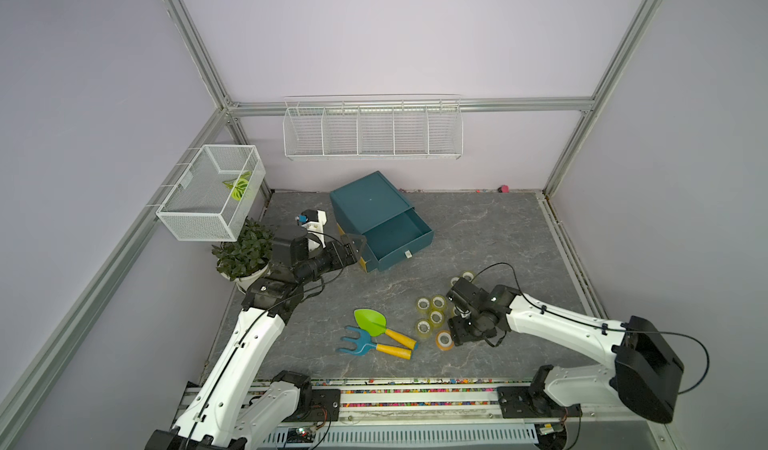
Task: Place the transparent tape into the drawer according to color
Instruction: Pick up the tape at the center of the board.
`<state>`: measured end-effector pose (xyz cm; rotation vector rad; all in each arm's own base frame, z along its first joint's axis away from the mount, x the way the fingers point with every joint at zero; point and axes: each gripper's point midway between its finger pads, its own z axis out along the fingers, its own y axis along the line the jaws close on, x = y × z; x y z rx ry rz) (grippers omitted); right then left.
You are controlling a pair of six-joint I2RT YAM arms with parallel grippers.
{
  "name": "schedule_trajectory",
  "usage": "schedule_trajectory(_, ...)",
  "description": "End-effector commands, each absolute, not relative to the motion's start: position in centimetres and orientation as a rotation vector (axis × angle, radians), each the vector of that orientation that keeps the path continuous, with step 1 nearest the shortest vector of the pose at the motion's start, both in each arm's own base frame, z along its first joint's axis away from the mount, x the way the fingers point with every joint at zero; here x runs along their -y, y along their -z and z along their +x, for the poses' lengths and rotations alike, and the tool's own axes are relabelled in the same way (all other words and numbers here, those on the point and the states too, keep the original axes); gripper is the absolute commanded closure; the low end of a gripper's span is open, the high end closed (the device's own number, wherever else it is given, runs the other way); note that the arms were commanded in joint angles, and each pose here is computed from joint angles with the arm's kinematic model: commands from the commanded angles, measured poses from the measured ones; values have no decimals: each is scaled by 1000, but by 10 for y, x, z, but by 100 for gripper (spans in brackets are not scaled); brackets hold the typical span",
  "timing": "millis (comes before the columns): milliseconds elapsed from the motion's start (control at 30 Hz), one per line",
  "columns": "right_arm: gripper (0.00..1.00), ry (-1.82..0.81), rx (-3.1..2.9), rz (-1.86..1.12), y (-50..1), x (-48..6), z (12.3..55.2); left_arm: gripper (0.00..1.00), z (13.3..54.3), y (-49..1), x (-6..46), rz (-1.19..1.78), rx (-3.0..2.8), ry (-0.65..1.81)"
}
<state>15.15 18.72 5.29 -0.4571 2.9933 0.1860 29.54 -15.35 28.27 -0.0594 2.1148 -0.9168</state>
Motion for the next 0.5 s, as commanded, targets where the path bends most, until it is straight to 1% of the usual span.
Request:
schedule_trajectory(0,26,-269,-2970,-580,-57,-211,150,0,290,-280,155,-22,-2124,914)
schedule_trajectory(233,27,-333,-3028,-674,-45,-229,132,0,291,-279,153,-19,-2127,898)
schedule_trajectory(367,27,-291,-3047,-692,-38,-230,131,0,291,-276,153,-21,-2132,889)
schedule_trajectory(467,27,-211,-3053,-705,-32,-227,134,0,291,-275,153,-22,-2135,889)
